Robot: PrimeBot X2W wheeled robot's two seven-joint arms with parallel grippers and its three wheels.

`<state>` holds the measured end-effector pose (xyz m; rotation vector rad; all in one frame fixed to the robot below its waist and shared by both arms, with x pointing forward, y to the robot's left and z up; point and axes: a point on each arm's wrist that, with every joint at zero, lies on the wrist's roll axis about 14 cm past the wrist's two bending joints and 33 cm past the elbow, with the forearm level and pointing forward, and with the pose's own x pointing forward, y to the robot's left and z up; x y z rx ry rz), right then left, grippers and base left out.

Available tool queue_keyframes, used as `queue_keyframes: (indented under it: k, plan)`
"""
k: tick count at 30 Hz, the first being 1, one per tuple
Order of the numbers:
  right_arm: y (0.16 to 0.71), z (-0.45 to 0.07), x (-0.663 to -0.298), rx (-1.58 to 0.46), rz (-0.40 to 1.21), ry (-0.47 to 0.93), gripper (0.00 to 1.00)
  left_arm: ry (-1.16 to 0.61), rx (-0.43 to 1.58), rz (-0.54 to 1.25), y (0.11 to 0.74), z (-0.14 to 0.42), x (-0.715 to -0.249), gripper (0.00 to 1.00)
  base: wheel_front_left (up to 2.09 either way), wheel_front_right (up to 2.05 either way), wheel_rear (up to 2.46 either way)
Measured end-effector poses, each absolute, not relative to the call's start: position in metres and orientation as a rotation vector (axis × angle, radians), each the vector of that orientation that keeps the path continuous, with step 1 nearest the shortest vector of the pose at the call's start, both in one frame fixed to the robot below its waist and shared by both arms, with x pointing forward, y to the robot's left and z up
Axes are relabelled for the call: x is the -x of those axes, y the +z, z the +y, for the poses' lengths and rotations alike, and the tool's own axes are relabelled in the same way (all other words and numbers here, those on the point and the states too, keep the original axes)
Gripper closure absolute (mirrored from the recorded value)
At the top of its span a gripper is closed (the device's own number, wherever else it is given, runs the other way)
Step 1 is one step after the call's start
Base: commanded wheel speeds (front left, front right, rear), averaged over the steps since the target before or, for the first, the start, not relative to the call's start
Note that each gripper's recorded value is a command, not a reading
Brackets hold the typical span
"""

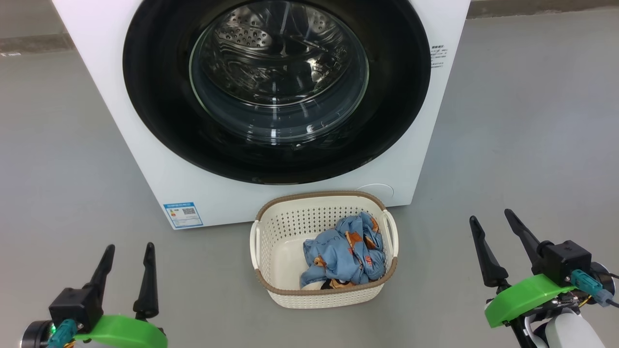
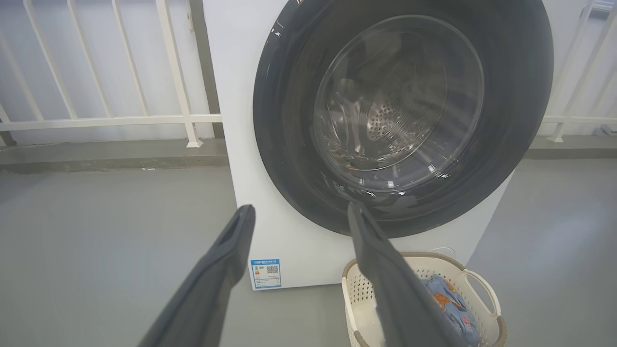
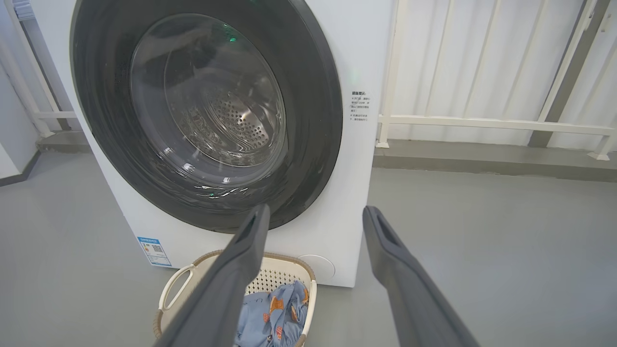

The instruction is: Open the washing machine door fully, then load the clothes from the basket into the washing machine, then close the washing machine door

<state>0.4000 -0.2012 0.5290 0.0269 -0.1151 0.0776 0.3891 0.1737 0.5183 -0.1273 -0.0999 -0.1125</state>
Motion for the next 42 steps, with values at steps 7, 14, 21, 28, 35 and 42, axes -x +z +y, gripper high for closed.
queue_keyframes:
  k: [7, 14, 21, 28, 35, 42]
  plan:
    - [0.5279, -0.2021, -0.3999, -0.043, -0.112, 0.073, 0.00, -0.115, 0.119, -0.101, 0.5186, 0.1735, -0.3888, 0.00, 0.00, 0.00, 0.00]
    - [0.5244, -0.2032, -0.3995, -0.054, -0.102, 0.068, 0.00, -0.112, 0.119, -0.093, 0.5160, 0.1743, -0.3889, 0.00, 0.00, 0.00, 0.00]
    - [0.5242, -0.2031, -0.3997, -0.070, -0.102, 0.067, 0.00, -0.107, 0.120, -0.090, 0.5150, 0.1757, -0.3884, 0.00, 0.00, 0.00, 0.00]
    - [0.5237, -0.2032, -0.3999, -0.071, -0.100, 0.067, 0.00, -0.106, 0.119, -0.088, 0.5144, 0.1760, -0.3884, 0.00, 0.01, 0.01, -0.03]
    - [0.5220, -0.2046, -0.4005, -0.072, -0.096, 0.063, 0.00, -0.105, 0.108, -0.088, 0.5143, 0.1770, -0.3902, 0.00, 0.40, 0.40, -0.80]
    - [0.5204, -0.2076, -0.4016, -0.073, -0.092, 0.054, 0.00, -0.096, 0.108, -0.096, 0.5163, 0.1789, -0.3922, 0.00, 0.95, 0.95, -1.91]
